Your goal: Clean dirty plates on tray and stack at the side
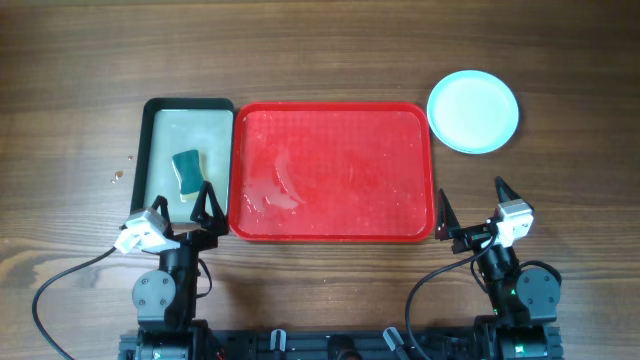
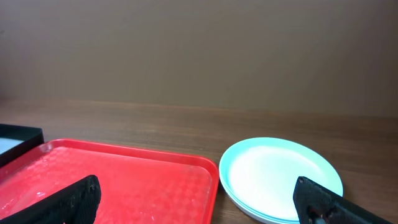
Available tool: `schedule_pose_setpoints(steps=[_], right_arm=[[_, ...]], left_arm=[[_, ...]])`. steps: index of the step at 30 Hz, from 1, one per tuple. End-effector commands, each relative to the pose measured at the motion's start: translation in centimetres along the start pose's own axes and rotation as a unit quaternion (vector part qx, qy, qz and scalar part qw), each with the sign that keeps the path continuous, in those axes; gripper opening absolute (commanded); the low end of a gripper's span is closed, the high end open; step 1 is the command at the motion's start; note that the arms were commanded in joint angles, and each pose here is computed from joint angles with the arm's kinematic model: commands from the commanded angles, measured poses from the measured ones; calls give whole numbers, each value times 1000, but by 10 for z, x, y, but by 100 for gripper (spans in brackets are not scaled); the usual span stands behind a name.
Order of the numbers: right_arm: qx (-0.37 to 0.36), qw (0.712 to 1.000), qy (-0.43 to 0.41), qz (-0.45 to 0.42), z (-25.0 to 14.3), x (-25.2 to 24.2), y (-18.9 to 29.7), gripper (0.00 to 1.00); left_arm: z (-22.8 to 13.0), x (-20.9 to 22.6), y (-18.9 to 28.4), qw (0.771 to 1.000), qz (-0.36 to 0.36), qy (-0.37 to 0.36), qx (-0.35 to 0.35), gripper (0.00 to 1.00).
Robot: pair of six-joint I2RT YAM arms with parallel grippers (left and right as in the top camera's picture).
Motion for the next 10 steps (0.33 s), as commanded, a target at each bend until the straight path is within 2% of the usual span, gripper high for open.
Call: schedule_pose_setpoints(steps=[1,10], right_arm=[[-6,1000,3,-1,2,0,0,99],[-6,1000,3,-1,2,0,0,100]], left_arm=[[0,0,0,1000,1,-12,-1,100],[0,0,0,1000,1,-12,-1,100]])
Point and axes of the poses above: each gripper's point midway between its finger pads, its own y axis back along the fingers, its own x axis along the line the jaws close on, z = x × y, the point moved 6 cm from there along y, back along the fingers, and after that the axes turned 9 degrees about y, right-handed, at the moved point
